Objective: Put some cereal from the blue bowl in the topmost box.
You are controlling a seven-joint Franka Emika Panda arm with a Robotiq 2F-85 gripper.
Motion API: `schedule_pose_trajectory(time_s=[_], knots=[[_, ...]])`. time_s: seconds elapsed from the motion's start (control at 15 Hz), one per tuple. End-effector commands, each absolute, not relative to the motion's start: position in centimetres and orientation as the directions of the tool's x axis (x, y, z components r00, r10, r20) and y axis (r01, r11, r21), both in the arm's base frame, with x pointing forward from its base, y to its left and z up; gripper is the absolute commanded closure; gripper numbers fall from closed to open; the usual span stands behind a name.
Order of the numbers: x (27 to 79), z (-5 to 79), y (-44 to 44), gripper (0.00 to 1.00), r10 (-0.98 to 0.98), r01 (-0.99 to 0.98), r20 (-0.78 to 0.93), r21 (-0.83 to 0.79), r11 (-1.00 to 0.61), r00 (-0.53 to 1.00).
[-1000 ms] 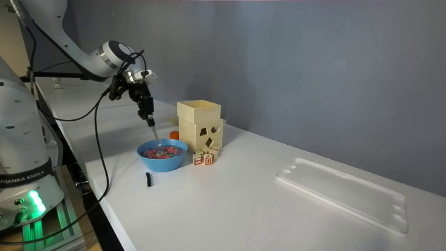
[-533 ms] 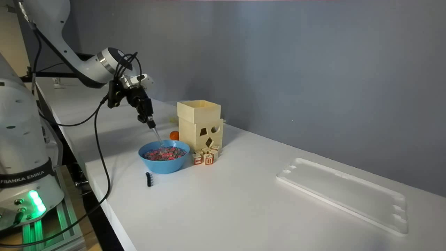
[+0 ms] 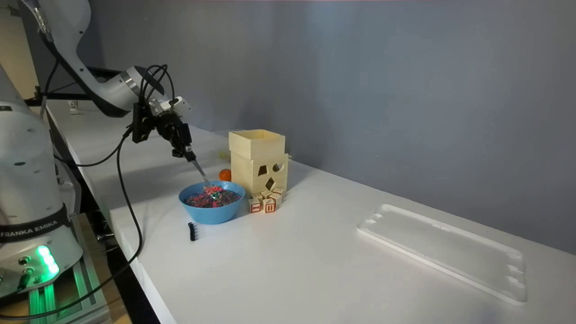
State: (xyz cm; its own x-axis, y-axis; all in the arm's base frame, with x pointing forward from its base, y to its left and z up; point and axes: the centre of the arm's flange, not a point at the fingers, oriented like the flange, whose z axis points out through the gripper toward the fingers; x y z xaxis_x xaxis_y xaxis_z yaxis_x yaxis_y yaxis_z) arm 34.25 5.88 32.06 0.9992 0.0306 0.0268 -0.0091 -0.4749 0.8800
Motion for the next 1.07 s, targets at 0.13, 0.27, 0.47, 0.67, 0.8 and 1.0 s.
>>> schedule_pose_trajectory(time_s=[0.13, 0.27, 0.47, 0.67, 0.8, 1.0], knots=[[33.9, 31.4, 6.5, 0.99, 0.057, 0.012, 0.01, 0.933, -0.36, 0.998], [33.9, 31.6, 6.9, 0.99, 0.073, 0.014, 0.012, 0.939, -0.343, 0.997], [34.2, 32.1, 7.8, 0.99, 0.103, 0.006, 0.03, 0.944, -0.33, 0.994], [34.6, 33.0, 9.0, 0.99, 0.129, -0.014, 0.059, 0.945, -0.327, 0.99], [34.8, 33.6, 9.6, 0.99, 0.137, -0.025, 0.075, 0.944, -0.33, 0.988], [35.0, 34.5, 10.4, 0.99, 0.15, -0.043, 0.099, 0.941, -0.336, 0.984]])
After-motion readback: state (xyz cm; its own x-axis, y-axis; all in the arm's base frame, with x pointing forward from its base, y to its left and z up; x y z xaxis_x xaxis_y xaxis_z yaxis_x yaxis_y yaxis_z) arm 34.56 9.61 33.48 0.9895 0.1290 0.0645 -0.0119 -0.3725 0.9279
